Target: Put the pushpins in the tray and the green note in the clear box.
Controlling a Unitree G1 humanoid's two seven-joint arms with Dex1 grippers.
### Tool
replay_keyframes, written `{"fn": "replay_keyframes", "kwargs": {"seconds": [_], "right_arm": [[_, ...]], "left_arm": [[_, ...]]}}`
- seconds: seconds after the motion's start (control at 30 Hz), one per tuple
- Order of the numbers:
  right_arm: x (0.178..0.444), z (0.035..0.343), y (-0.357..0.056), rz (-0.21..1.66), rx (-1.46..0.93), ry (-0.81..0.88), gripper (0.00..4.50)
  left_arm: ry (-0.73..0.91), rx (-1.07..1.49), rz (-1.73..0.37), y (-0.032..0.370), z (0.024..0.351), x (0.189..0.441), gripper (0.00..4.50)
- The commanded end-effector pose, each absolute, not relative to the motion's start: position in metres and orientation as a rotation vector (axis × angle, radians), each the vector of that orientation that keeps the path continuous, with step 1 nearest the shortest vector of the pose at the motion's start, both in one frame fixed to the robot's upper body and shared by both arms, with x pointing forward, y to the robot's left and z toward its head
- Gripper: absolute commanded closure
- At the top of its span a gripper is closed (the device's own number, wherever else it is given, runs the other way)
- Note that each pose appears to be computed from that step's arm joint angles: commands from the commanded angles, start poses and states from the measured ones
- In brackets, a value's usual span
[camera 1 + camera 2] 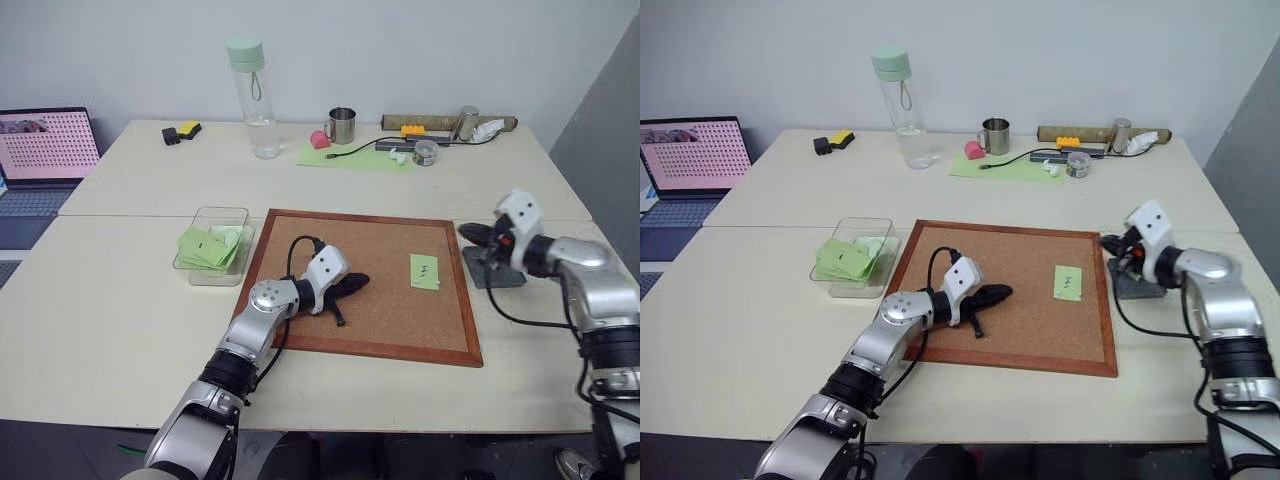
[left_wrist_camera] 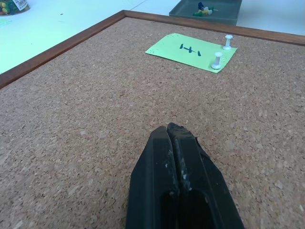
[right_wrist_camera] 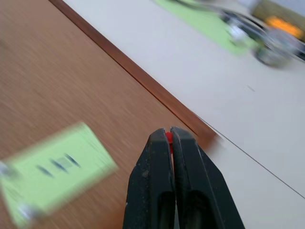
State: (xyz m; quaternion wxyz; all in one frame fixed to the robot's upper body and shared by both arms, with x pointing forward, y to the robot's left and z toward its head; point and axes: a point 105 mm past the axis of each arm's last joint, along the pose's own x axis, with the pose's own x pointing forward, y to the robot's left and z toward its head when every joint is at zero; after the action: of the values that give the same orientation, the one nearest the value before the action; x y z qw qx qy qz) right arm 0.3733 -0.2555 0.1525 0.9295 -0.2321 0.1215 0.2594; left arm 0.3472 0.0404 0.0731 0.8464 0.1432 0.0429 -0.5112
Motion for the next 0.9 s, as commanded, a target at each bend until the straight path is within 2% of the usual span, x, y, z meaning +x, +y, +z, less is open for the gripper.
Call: {"fn": "replay_keyframes", "kwargs": {"seconds": [0.03,0.23,0.43,0.63,0.73,0.9], "right_arm": [[0.366,0.147,-0.280,0.453,-0.547,0.324,4.49],[0.364,0.129,-0.294,0.390,-0.576,0.399,4.49],[0.362,0.126,-0.288,0.417,-0.552,0.406,3.18],[0.364,0.137,-0.282,0.427,-0.560,0.369,1.65],[0.360,0.145,-0.271,0.483,-0.561,0.341,1.13],[0.330,0.147,-0.224,0.766,-0.561,0.316,1.13]], "left_arm": [[0.178,0.320,-1.084,0.045,0.049,0.340,4.50],[0.175,0.337,-1.098,0.042,0.050,0.341,4.50],[0.174,0.346,-1.102,0.043,0.050,0.340,4.50],[0.172,0.351,-1.106,0.043,0.051,0.340,4.50],[0.171,0.353,-1.107,0.043,0.051,0.340,4.50],[0.171,0.357,-1.107,0.044,0.052,0.341,4.50]]}}
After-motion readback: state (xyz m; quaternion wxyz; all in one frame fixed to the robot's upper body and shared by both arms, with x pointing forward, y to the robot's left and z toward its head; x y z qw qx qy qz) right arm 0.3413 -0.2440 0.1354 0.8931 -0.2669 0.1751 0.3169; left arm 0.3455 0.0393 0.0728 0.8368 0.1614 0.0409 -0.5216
